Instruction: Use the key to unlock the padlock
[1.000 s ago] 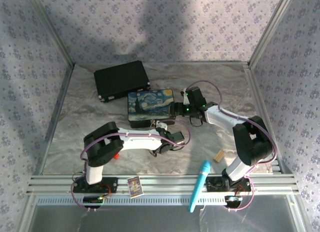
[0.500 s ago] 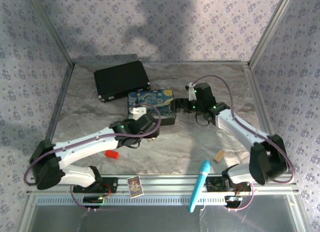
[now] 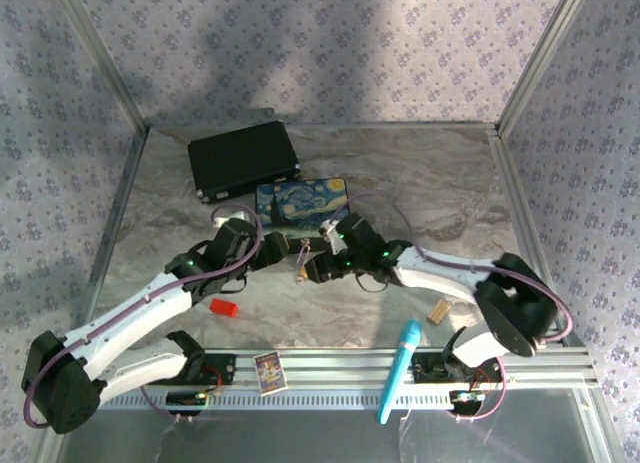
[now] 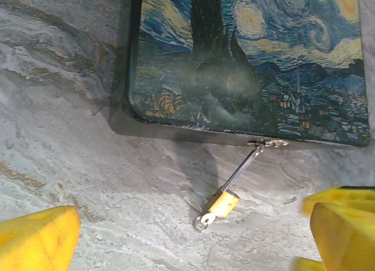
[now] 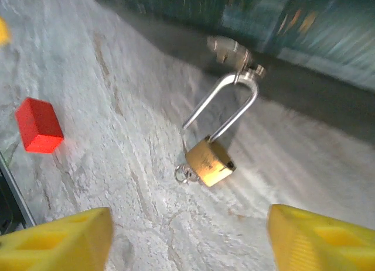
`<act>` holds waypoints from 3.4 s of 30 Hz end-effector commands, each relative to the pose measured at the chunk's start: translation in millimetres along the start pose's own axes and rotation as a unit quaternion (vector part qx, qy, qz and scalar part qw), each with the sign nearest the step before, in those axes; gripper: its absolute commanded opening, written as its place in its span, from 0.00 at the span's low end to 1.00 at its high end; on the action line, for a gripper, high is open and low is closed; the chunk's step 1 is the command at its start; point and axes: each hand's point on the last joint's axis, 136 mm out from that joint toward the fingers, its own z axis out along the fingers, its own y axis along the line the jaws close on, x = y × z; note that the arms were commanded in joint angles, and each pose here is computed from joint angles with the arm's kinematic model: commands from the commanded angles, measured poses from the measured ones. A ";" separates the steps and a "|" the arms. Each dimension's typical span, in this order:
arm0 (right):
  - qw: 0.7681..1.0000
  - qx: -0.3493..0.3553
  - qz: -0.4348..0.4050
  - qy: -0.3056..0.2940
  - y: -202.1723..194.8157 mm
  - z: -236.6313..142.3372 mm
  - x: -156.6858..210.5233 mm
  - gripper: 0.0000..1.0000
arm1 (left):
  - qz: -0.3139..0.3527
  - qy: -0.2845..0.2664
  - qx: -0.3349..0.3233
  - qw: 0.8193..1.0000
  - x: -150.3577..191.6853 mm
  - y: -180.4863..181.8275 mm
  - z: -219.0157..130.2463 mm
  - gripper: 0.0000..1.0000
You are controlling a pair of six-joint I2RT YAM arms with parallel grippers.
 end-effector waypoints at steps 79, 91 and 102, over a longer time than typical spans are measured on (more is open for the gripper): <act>0.968 -0.095 0.212 -0.094 -53.5 49.4 27.0 0.00 | 0.677 0.221 -0.099 0.695 39.1 -2.3 111.3 0.57; 0.958 -0.058 0.210 -0.188 -63.3 41.9 -7.6 0.00 | 0.666 0.267 -0.123 0.686 62.4 27.8 121.8 0.38; 0.943 -0.045 0.196 -0.265 -65.6 21.7 -40.2 0.00 | 0.672 0.273 -0.132 0.675 66.8 35.6 119.1 0.34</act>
